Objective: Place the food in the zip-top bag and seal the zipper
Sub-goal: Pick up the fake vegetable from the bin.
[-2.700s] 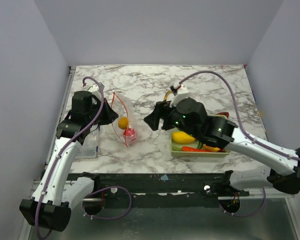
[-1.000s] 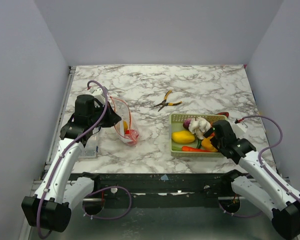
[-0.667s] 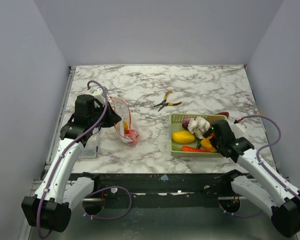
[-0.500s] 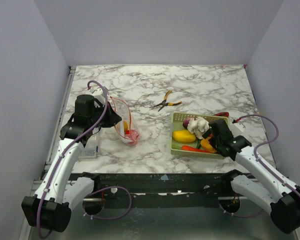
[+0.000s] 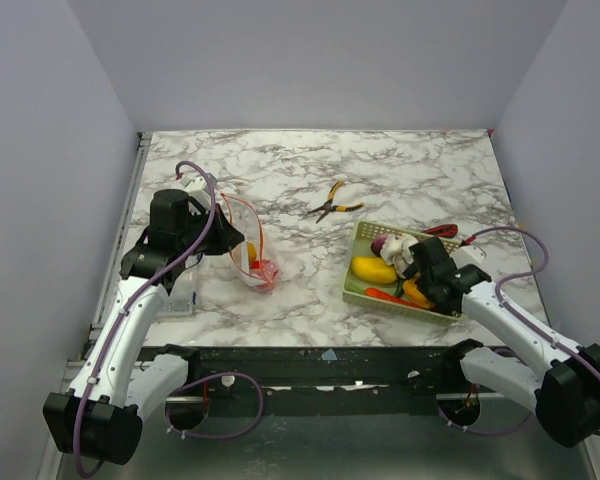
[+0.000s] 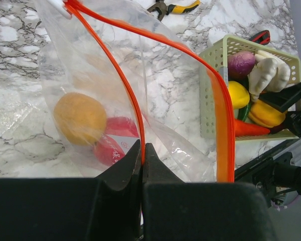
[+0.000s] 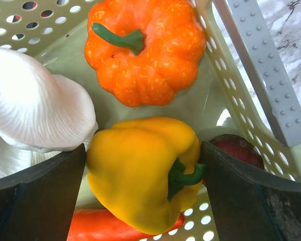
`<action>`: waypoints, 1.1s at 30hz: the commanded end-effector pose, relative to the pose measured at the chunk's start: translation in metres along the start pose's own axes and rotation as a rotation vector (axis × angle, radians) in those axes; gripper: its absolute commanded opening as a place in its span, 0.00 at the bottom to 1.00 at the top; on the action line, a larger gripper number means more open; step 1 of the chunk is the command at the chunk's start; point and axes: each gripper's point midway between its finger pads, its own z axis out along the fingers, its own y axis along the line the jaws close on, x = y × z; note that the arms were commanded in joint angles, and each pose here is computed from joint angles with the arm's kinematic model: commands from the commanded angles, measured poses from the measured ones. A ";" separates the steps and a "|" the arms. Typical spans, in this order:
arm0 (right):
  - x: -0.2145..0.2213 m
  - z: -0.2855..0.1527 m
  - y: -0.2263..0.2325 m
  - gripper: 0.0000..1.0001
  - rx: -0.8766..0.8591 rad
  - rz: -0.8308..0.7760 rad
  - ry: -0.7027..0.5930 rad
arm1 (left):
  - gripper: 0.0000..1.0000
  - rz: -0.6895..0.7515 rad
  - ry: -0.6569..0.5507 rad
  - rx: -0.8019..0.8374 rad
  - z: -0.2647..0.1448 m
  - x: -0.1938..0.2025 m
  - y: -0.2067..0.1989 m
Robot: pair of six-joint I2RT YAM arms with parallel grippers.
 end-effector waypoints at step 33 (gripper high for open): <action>0.011 -0.211 0.199 0.16 -0.991 -0.273 0.153 | 0.00 -0.004 0.007 0.008 0.006 -0.001 0.001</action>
